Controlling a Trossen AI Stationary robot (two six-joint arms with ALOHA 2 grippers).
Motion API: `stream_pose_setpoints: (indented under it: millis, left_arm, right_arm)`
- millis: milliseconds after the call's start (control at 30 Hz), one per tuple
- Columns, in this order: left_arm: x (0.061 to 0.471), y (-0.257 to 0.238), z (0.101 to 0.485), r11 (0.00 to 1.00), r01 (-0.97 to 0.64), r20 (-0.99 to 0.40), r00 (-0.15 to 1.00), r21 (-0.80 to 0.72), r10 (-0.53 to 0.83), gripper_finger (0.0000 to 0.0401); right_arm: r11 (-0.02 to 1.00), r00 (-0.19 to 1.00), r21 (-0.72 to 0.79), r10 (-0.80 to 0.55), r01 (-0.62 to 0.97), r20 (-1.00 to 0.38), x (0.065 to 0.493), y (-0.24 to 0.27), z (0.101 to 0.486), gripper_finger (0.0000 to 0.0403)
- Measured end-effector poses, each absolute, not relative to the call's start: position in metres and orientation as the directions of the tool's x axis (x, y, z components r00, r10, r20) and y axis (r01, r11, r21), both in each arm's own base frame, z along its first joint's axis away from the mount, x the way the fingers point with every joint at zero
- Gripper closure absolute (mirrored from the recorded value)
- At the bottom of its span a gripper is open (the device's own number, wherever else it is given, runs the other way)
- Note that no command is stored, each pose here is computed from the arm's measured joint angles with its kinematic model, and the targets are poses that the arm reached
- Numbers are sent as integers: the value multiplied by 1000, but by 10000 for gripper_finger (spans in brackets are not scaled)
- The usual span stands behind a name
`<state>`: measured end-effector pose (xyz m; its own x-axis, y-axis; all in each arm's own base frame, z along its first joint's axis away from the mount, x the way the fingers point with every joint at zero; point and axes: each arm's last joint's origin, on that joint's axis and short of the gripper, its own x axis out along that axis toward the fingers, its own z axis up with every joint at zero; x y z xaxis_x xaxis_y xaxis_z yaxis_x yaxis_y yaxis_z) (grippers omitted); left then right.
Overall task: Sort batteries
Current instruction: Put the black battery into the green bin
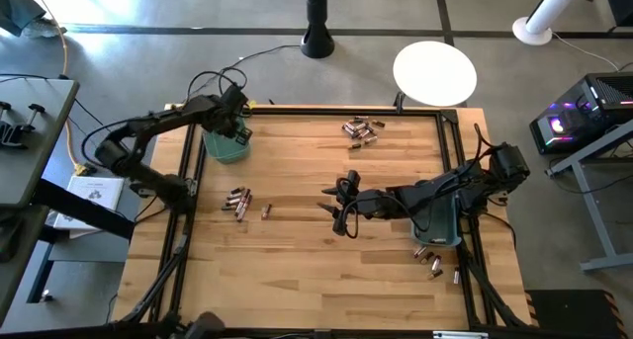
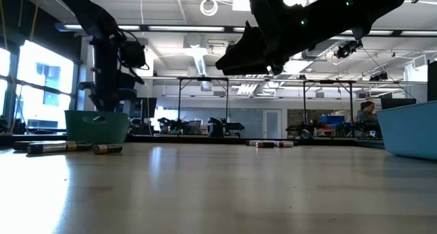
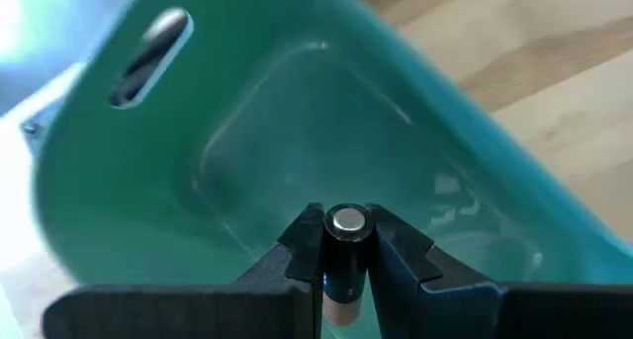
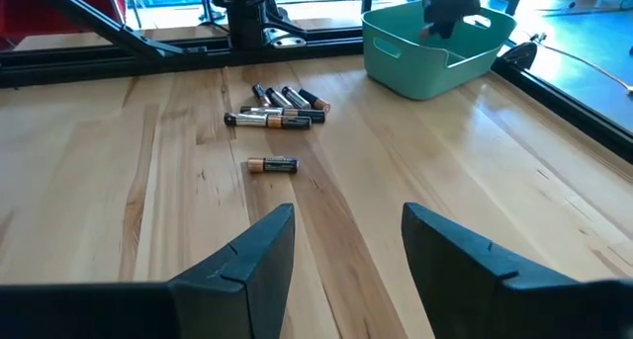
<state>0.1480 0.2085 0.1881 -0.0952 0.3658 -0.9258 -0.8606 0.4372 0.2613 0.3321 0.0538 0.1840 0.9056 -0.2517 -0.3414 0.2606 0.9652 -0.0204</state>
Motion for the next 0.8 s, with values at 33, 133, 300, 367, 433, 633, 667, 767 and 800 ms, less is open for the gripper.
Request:
stream_pose_setpoints:
  millis: [33, 133, 300, 367, 433, 633, 667, 767, 800]
  left_arm:
    - [148, 211, 184, 439, -860, -931, -101, 258, 350, 360]
    - [147, 215, 173, 442, -857, -941, -128, 264, 313, 360]
    - [148, 220, 160, 458, -855, -957, -132, 243, 259, 360]
    - [148, 221, 155, 466, -853, -961, -137, 237, 239, 360]
    - [149, 222, 149, 479, -847, -966, -139, 229, 216, 360]
    - [152, 226, 138, 500, -838, -972, -142, 220, 189, 360]
    - [152, 226, 137, 500, -838, -972, -143, 220, 188, 360]
    - [151, 226, 139, 508, -833, -971, -139, 220, 193, 360]
    - [151, 225, 140, 512, -830, -971, -136, 219, 196, 360]
  right_arm:
    - [965, 906, -21, -252, 261, -341, 332, 54, 184, 220]
    - [965, 906, -21, -252, 261, -341, 332, 54, 184, 220]
    - [965, 905, -21, -252, 261, -342, 332, 54, 184, 220]
    - [965, 905, -21, -252, 261, -342, 332, 54, 184, 220]
    - [965, 905, -21, -252, 261, -342, 332, 54, 184, 220]
    - [965, 905, -22, -254, 263, -341, 332, 54, 184, 220]
    - [965, 905, -22, -254, 263, -341, 332, 54, 184, 220]
    - [965, 905, -22, -254, 263, -341, 332, 54, 184, 220]
    - [965, 905, -22, -254, 263, -341, 332, 54, 184, 220]
